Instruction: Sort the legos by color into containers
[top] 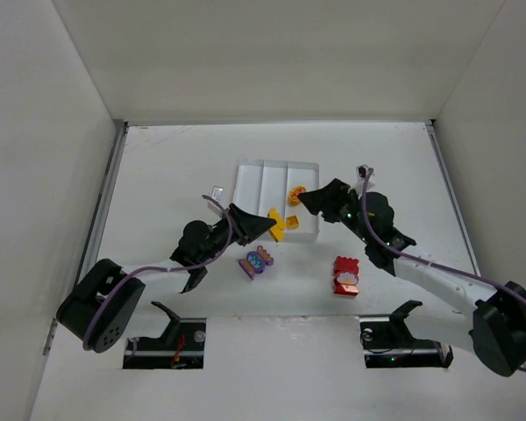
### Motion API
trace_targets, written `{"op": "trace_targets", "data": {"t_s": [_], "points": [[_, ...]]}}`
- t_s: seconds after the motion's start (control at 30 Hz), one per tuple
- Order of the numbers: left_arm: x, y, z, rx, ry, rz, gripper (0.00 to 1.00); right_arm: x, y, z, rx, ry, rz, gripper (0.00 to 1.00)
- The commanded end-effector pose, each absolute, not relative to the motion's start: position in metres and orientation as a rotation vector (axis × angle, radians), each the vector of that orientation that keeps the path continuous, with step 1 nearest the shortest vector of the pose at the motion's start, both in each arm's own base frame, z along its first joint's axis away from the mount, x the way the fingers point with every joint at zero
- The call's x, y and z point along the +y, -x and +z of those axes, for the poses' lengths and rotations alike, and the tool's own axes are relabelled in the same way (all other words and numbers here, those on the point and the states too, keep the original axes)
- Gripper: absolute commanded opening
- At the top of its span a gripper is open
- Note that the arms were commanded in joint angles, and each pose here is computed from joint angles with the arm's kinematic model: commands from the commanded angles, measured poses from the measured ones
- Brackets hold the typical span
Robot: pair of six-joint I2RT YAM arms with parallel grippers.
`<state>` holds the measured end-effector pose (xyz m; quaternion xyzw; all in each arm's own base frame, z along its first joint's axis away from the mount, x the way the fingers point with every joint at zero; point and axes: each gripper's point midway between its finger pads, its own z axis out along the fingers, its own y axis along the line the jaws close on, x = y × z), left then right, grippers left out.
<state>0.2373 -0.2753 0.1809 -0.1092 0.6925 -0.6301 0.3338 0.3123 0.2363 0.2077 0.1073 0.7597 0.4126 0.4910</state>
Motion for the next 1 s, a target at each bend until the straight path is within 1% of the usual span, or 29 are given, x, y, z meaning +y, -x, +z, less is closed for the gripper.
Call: {"op": "trace_targets", "data": {"t_s": [0.0, 0.07, 0.13, 0.27, 0.4, 0.53, 0.73, 0.8, 0.87, 0.97], "points": [[-0.288, -0.227, 0.233, 1.628, 0.135, -1.798, 0.09, 0.263, -0.279, 0.245, 1.72, -0.142, 1.364, 0.74], [-0.292, -0.223, 0.239, 1.614, 0.111, -1.831, 0.09, 0.273, -0.267, 0.247, 1.716, -0.089, 1.459, 0.77], [-0.297, -0.216, 0.246, 1.6, 0.074, -1.862, 0.1, 0.277, -0.263, 0.247, 1.707, -0.065, 1.493, 0.79], [-0.305, -0.208, 0.25, 1.604, 0.04, -1.888, 0.1, 0.287, -0.253, 0.249, 1.701, -0.029, 1.532, 0.8], [-0.309, -0.203, 0.252, 1.602, 0.021, -1.903, 0.11, 0.291, -0.248, 0.249, 1.7, -0.011, 1.555, 0.75], [-0.312, -0.202, 0.253, 1.6, 0.018, -1.913, 0.11, 0.292, -0.242, 0.252, 1.684, -0.009, 1.583, 0.66], [-0.312, -0.2, 0.26, 1.58, 0.008, -1.921, 0.11, 0.294, -0.241, 0.246, 1.704, -0.019, 1.604, 0.59], [-0.312, -0.2, 0.26, 1.578, 0.007, -1.921, 0.11, 0.296, -0.237, 0.248, 1.691, -0.009, 1.629, 0.59], [-0.312, -0.199, 0.261, 1.578, 0.006, -1.924, 0.11, 0.298, -0.236, 0.251, 1.683, -0.003, 1.653, 0.54], [-0.311, -0.2, 0.261, 1.575, 0.011, -1.923, 0.11, 0.3, -0.235, 0.251, 1.683, -0.004, 1.678, 0.51]]}}
